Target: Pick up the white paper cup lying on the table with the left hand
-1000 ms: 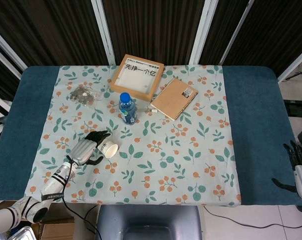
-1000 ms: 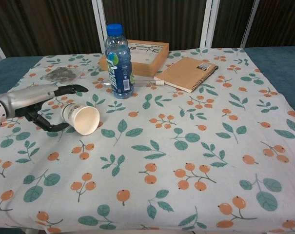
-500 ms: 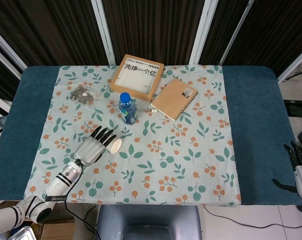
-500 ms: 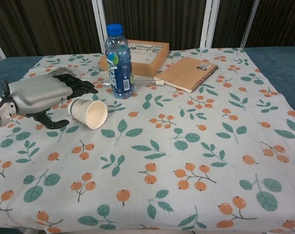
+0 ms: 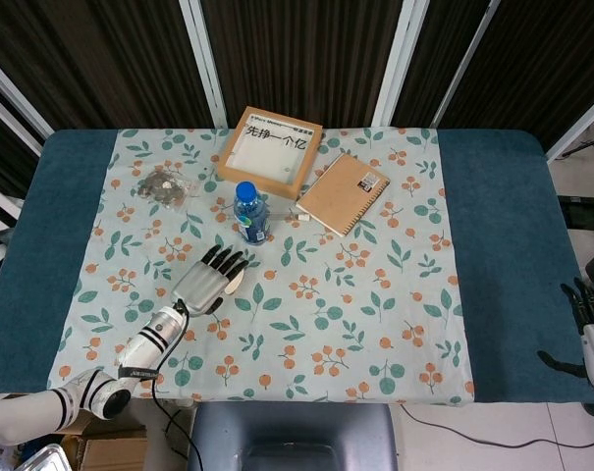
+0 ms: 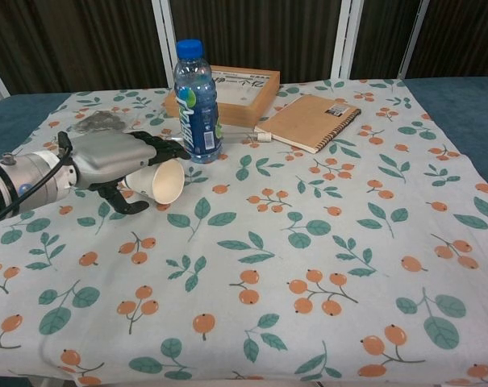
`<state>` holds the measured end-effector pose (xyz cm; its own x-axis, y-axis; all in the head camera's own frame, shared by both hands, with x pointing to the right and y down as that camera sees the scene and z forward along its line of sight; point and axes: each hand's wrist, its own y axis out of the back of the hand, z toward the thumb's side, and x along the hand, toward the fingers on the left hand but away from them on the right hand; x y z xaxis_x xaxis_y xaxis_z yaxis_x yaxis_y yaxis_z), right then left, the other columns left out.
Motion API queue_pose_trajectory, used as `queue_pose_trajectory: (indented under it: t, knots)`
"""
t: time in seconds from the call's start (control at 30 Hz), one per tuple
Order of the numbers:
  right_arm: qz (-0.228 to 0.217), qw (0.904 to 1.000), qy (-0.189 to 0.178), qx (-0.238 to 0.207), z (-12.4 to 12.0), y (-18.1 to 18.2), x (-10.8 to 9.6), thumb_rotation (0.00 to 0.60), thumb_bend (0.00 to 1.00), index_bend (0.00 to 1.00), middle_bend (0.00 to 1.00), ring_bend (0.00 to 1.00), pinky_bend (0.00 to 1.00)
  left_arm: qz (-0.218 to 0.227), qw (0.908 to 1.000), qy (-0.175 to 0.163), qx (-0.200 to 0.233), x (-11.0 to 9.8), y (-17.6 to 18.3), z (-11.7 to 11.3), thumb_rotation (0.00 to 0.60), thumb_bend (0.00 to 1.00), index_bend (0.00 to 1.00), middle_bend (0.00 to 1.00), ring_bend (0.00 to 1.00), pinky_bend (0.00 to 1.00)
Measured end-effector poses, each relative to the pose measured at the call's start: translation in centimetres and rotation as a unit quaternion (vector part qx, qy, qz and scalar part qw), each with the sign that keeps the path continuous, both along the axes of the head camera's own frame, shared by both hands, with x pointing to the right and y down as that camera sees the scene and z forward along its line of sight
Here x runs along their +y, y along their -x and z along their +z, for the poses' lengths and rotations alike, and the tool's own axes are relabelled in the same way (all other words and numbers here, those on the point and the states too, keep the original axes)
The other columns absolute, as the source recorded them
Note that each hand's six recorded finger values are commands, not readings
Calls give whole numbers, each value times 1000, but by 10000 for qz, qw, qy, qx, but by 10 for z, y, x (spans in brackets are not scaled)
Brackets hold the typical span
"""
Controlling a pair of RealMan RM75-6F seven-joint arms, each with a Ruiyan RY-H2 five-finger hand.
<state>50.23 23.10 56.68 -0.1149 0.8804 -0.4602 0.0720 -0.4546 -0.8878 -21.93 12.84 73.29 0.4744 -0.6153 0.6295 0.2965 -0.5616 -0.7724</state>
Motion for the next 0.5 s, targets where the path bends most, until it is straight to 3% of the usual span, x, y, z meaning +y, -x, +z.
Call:
queue_pose_trajectory:
  t: [0.13, 0.43, 0.5]
  knots:
    - [25, 10000, 18, 9, 1, -2, 0, 600, 72, 0, 0, 0, 0, -18, 10000, -6, -29, -2, -2, 5, 600, 371, 0, 12, 0, 30]
    - [26, 10000, 51, 20, 3, -2, -1, 600, 71, 0, 0, 0, 0, 84, 9996, -129, -252, -6, 0, 12, 600, 371, 1, 145, 0, 58]
    - [22, 10000, 59, 22, 3, -2, -1, 600, 72, 0, 0, 0, 0, 78, 9995, -174, -252, -8, 0, 11, 600, 368, 43, 188, 0, 65]
